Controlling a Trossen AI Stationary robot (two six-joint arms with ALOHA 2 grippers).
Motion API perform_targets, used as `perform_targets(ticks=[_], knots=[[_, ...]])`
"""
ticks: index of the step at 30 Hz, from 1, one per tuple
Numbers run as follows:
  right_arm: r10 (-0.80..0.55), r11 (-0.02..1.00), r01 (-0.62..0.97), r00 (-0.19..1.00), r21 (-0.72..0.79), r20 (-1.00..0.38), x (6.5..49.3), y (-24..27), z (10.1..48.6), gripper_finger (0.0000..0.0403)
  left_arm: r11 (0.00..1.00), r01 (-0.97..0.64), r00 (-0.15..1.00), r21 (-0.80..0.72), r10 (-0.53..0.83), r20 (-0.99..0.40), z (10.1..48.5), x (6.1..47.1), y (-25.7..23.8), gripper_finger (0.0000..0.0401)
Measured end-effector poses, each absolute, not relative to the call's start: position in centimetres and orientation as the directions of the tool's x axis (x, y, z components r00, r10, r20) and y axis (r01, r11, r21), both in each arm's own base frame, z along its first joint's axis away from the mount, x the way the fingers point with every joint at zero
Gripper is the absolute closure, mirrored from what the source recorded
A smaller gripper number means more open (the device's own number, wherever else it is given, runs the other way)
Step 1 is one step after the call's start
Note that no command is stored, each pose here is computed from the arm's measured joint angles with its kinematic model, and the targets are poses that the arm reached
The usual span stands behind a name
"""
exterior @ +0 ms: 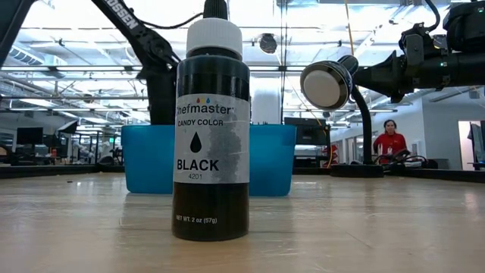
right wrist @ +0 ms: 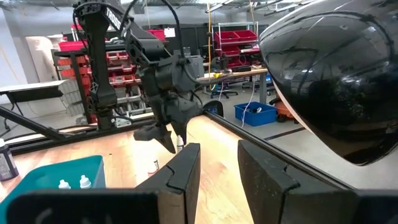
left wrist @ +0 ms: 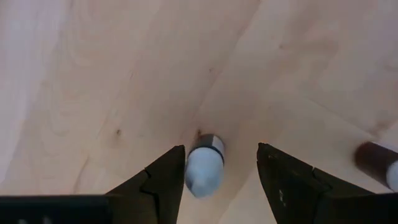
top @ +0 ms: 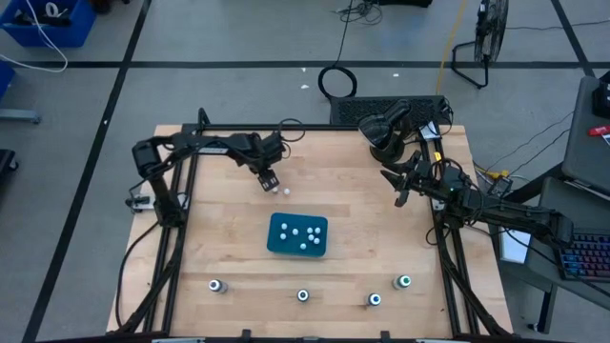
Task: Pick & Place food coloring
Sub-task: Put the purple food coloring bottle into the blue bin
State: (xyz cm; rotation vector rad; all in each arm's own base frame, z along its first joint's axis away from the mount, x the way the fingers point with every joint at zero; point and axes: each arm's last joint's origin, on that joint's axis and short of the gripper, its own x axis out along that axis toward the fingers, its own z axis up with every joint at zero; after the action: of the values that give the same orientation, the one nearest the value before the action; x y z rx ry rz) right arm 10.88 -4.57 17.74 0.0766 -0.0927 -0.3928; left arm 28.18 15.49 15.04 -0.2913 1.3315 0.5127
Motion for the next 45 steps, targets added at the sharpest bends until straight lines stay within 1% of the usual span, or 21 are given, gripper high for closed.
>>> perform_targets(ticks=[8, 12, 16, 27, 31, 34, 36, 39, 45], knots=[[-0.385, 0.921, 0.378, 0.92, 0.092, 0.075, 10.9, -4.6, 17.7, 0.0303, 0.848, -0.522, 0.129, 0.089, 0.182, -0.975, 14.2, 28.1, 16.0, 0.0198], [-0.385, 0.921, 0.378, 0.92, 0.092, 0.075, 10.9, -4.6, 17.7, 0.0303, 0.847, -0.524, 0.13, 0.09, 0.184, -0.974, 14.2, 28.1, 16.1, 0.0209], [-0.385, 0.921, 0.378, 0.92, 0.092, 0.075, 10.9, -4.6, 17.7, 0.0303, 0.848, -0.523, 0.131, 0.089, 0.183, -0.974, 14.2, 28.1, 16.1, 0.0232], [-0.385, 0.921, 0.378, 0.92, 0.092, 0.075, 10.9, -4.6, 17.7, 0.0303, 0.856, -0.508, 0.131, 0.093, 0.184, -0.974, 14.2, 28.1, 16.1, 0.0312], [-0.385, 0.921, 0.378, 0.92, 0.092, 0.075, 10.9, -4.6, 17.7, 0.0303, 0.858, -0.505, 0.132, 0.093, 0.183, -0.974, 14.4, 28.1, 16.0, 0.033], [-0.385, 0.921, 0.378, 0.92, 0.092, 0.075, 10.9, -4.6, 17.7, 0.0303, 0.865, -0.49, 0.13, 0.108, 0.194, -0.972, 15.3, 28.1, 15.3, 0.0331], [-0.385, 0.921, 0.378, 0.92, 0.092, 0.075, 10.9, -4.6, 17.7, 0.0303, 0.877, -0.469, 0.15, 0.108, 0.2, -0.968, 16.5, 28.1, 14.3, 0.033], [-0.385, 0.921, 0.378, 0.92, 0.092, 0.074, 10.9, -4.6, 17.7, 0.0303, 0.903, -0.416, 0.216, 0.107, 0.212, -0.953, 18.7, 28.4, 12.1, 0.033], [-0.385, 0.921, 0.378, 0.92, 0.092, 0.076, 10.9, -4.6, 17.7, 0.0303, 0.956, -0.284, 0.372, 0.069, 0.176, -0.911, 22.4, 28.9, 5.7, 0.0331]])
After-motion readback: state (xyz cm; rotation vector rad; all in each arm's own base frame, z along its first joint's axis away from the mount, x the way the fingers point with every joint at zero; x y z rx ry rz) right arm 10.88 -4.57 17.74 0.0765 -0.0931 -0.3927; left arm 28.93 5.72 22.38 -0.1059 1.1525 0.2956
